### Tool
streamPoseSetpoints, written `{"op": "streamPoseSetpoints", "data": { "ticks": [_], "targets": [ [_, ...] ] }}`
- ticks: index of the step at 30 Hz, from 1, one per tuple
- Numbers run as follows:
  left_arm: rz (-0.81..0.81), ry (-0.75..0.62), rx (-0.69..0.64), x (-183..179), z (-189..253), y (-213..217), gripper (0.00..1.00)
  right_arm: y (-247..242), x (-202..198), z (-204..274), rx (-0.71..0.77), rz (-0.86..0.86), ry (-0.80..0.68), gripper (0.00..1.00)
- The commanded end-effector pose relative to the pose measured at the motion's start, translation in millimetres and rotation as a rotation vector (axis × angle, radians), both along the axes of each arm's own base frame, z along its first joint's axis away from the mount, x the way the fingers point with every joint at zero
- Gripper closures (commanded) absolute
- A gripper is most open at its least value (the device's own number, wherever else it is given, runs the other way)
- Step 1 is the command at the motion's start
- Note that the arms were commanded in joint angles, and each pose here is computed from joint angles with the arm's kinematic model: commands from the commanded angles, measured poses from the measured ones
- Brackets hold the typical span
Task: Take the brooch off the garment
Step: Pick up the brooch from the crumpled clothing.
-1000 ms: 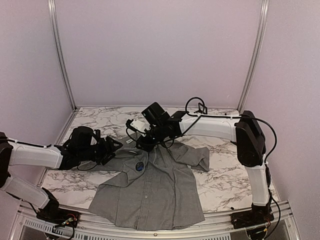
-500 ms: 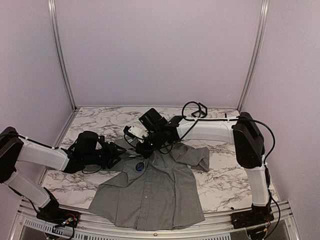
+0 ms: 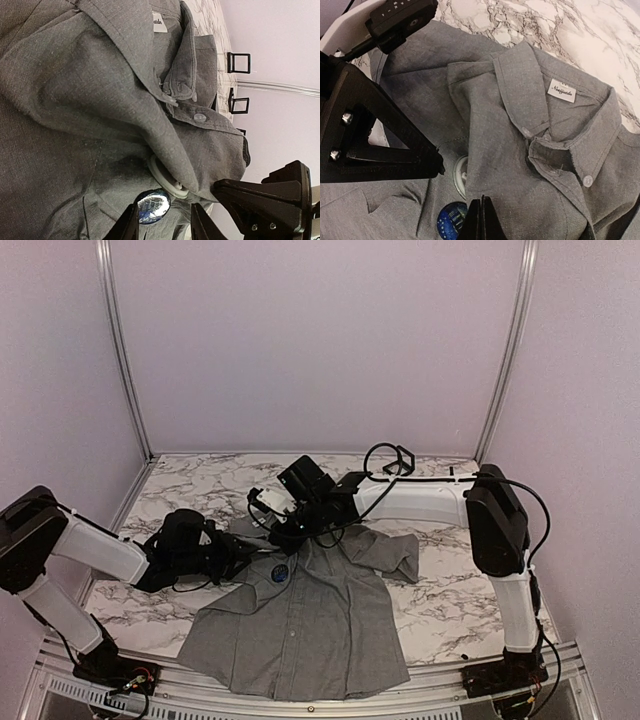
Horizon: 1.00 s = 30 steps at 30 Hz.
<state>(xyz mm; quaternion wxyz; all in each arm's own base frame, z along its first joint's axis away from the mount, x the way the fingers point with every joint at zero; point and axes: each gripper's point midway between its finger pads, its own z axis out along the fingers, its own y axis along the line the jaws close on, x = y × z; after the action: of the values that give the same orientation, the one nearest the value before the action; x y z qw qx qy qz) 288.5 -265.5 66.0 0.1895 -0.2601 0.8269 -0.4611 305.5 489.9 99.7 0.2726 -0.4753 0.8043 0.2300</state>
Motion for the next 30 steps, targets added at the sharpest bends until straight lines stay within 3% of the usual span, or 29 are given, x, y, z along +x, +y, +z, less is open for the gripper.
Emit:
{"op": "streamPoseSetpoints", "data": {
  "ticks": [1, 30],
  "targets": [
    [0.001, 0.003, -0.029, 2.6, -0.9, -7.4, 0.64, 5.1, -0.5, 0.6, 0.016, -0.009, 0.005, 1.0],
    [0.011, 0.005, -0.058, 7.5, 6.2, -15.5, 0.67, 1.9, 1.2, 1.6, 0.004, -0.02, -0.007, 1.0]
  ]
}}
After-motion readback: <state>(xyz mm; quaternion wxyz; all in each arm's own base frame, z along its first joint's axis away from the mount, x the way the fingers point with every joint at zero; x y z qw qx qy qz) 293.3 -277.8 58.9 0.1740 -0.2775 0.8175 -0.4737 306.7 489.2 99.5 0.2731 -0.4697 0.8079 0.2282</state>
